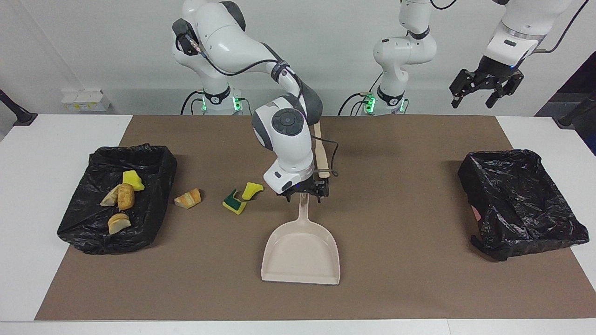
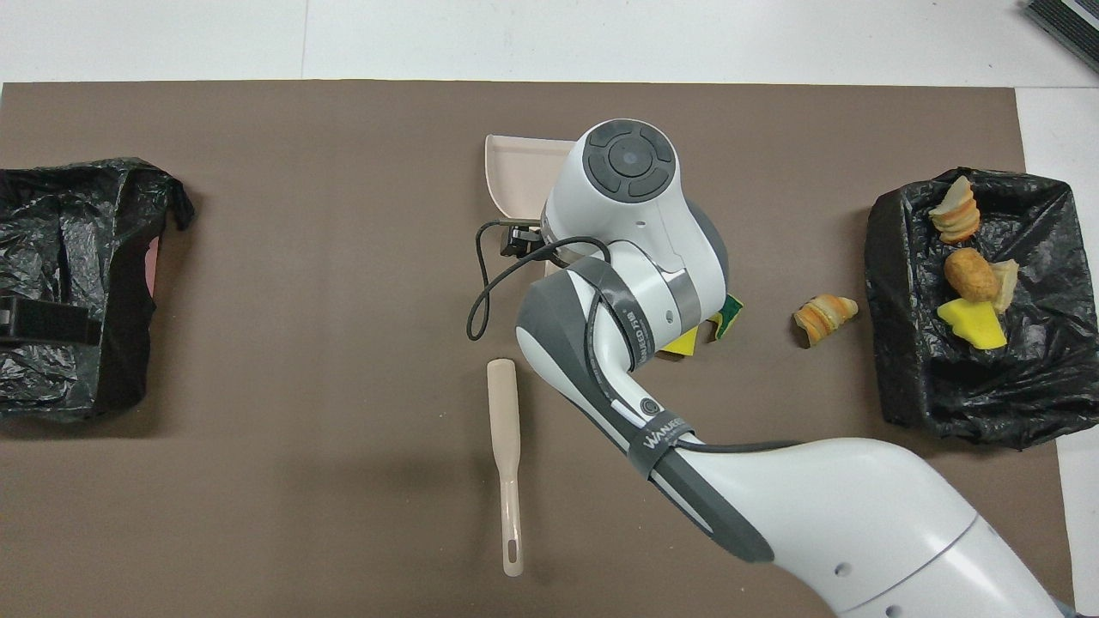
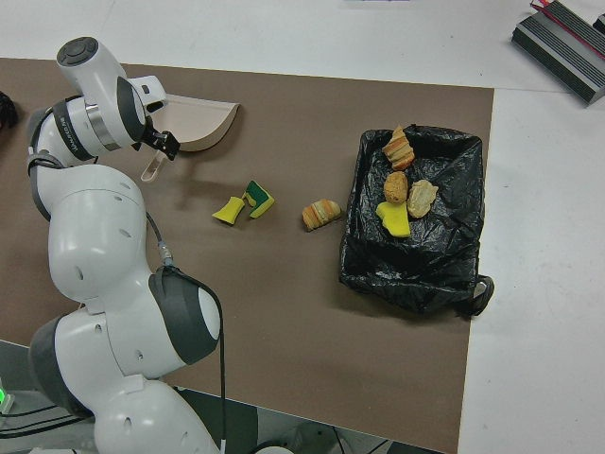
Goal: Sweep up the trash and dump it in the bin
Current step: 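Lower the dustpan onto the table and open the right gripper, then grasp the brush handle with the right gripper and lift it, then carry the brush toward the sponges while the left gripper grasps the dustpan, then brush the sponges and roll while the left gripper brings the dustpan closer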
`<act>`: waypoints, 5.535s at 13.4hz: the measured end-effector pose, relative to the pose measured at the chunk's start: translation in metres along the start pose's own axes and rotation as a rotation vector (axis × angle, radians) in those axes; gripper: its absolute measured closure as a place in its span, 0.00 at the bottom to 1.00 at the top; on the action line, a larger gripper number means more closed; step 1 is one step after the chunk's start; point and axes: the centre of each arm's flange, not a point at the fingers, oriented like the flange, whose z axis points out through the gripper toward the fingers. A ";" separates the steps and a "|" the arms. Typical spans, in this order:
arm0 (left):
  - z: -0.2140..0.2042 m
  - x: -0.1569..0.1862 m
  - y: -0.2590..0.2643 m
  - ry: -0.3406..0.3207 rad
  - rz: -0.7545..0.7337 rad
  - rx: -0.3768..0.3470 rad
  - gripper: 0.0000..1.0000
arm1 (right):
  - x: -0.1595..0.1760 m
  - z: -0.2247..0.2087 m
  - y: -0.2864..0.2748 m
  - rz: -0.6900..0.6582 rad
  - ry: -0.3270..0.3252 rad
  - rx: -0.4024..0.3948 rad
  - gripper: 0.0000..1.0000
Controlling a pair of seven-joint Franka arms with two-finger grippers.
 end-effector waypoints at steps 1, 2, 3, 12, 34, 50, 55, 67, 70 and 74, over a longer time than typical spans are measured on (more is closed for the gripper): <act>0.000 0.000 0.000 0.000 0.000 0.000 0.00 | -0.007 -0.007 -0.001 -0.006 0.000 -0.004 0.00; 0.000 0.000 0.000 0.000 0.000 0.000 0.00 | -0.016 -0.012 -0.002 -0.014 -0.003 -0.009 0.00; 0.000 0.000 0.000 0.000 0.000 0.000 0.00 | -0.028 -0.015 -0.004 -0.027 -0.009 -0.015 0.00; 0.000 0.000 0.000 0.000 0.000 0.000 0.00 | -0.184 0.017 -0.051 -0.135 -0.108 -0.093 0.01; 0.000 0.000 0.000 0.000 0.000 0.000 0.00 | -0.292 0.039 -0.036 -0.006 -0.278 -0.114 0.74; 0.165 0.086 0.247 0.140 0.133 -0.094 0.00 | -0.100 -0.051 0.231 -0.024 -0.237 -0.388 0.74; 0.231 0.084 0.355 0.159 0.164 -0.151 0.00 | -0.091 -0.024 0.297 0.013 -0.232 -0.488 0.74; 0.322 0.075 0.402 0.138 0.194 -0.162 0.08 | -0.095 0.011 0.278 -0.174 -0.244 -0.279 0.74; 0.322 0.074 0.401 0.132 0.198 -0.154 0.52 | -0.077 -0.022 0.261 -0.196 -0.281 -0.281 0.74; 0.313 0.082 0.391 0.197 0.331 -0.053 0.67 | -0.069 -0.038 0.282 -0.222 -0.318 -0.272 0.74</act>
